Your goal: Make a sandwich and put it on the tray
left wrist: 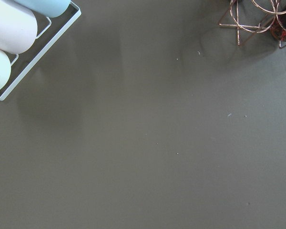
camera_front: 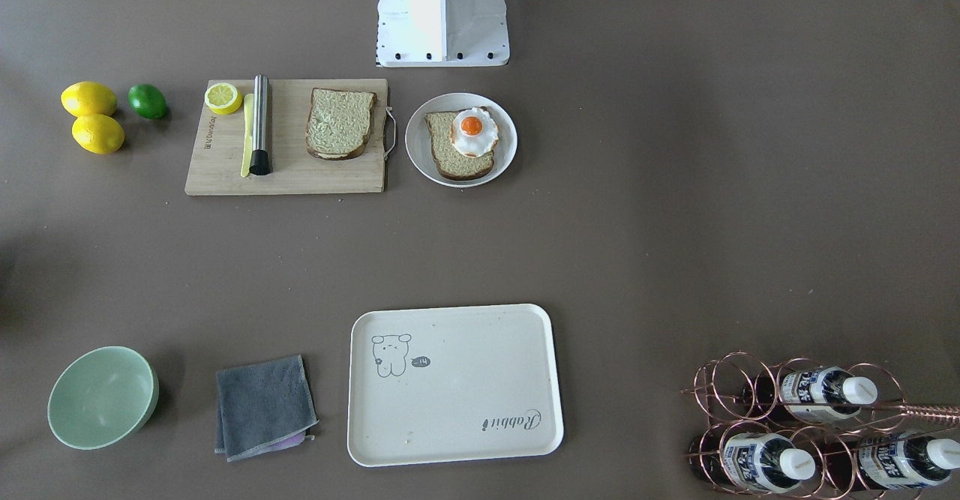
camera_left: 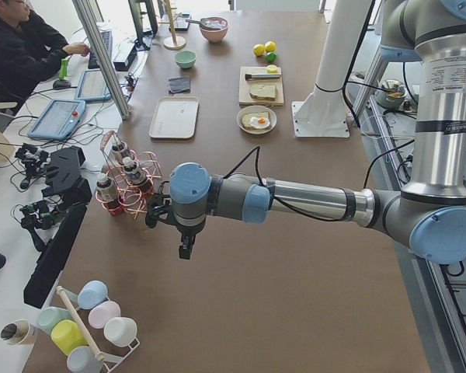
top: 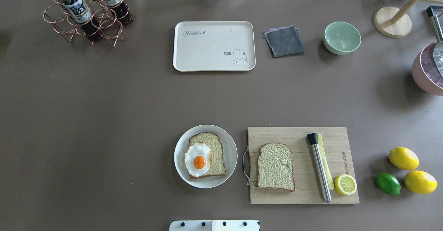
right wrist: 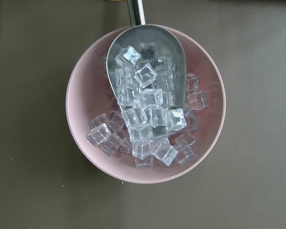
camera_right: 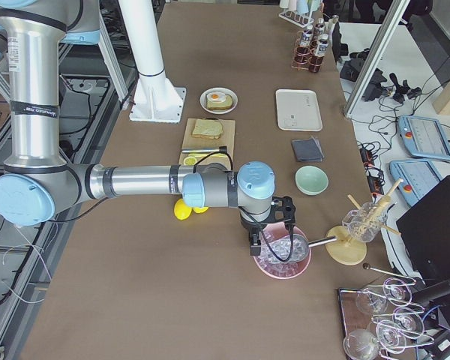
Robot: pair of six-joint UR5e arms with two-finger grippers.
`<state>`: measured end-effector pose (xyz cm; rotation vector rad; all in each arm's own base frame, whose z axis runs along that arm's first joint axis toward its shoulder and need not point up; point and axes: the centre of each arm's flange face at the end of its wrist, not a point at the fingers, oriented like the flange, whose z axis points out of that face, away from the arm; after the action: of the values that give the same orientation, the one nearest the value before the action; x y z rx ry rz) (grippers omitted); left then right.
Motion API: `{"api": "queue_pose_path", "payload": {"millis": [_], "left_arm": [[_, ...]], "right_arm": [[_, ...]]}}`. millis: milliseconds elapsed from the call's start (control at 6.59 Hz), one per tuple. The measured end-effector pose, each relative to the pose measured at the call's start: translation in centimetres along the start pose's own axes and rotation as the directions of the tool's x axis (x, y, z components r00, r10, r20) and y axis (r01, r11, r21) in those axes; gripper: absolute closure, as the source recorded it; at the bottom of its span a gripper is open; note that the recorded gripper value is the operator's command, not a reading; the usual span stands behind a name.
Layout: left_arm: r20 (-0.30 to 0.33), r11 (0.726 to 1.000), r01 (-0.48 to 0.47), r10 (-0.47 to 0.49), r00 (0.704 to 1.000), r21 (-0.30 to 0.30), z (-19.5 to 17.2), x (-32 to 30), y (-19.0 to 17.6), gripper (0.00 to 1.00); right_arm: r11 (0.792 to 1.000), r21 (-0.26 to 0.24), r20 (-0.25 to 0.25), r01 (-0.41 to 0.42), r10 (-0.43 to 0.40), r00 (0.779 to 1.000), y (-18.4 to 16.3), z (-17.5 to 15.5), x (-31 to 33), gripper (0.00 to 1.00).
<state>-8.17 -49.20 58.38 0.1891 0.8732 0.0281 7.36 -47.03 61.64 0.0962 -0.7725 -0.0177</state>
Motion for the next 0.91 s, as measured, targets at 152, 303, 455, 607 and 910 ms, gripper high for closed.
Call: {"api": "queue_pose_path", "payload": {"millis": [152,303,455,607,910], "left_arm": [[0.0,1.0,-0.002,0.002,1.0,0.001,-0.05,0.1,-0.12,0.02],[0.0,1.0,-0.003,0.003,1.0,0.001,-0.07,0.16,-0.22,0.02],[-0.001,1.0,-0.004,0.004,1.0,0.001,-0.04,0.21,-0.32,0.02],[-0.002,1.0,-0.006,0.006,1.0,0.001,-0.03,0.3,-0.41,0.02],[-0.004,1.0,-0.009,0.009,1.0,0.002,-0.09,0.47,-0.64,0.02]], "right_arm": [[1.0,0.001,-0.001,0.001,-0.001,1.0,-0.1,-0.02,-0.01,0.0],[1.0,0.001,-0.001,0.001,-0.001,1.0,-0.14,-0.05,-0.04,0.0],[1.0,0.002,-0.001,0.002,-0.002,1.0,-0.19,-0.09,-0.07,0.0],[1.0,0.002,-0.001,0.003,-0.003,1.0,-0.24,-0.07,-0.05,0.0],[1.0,0.001,-0.001,0.001,-0.001,1.0,-0.33,-0.01,0.0,0.0]]}}
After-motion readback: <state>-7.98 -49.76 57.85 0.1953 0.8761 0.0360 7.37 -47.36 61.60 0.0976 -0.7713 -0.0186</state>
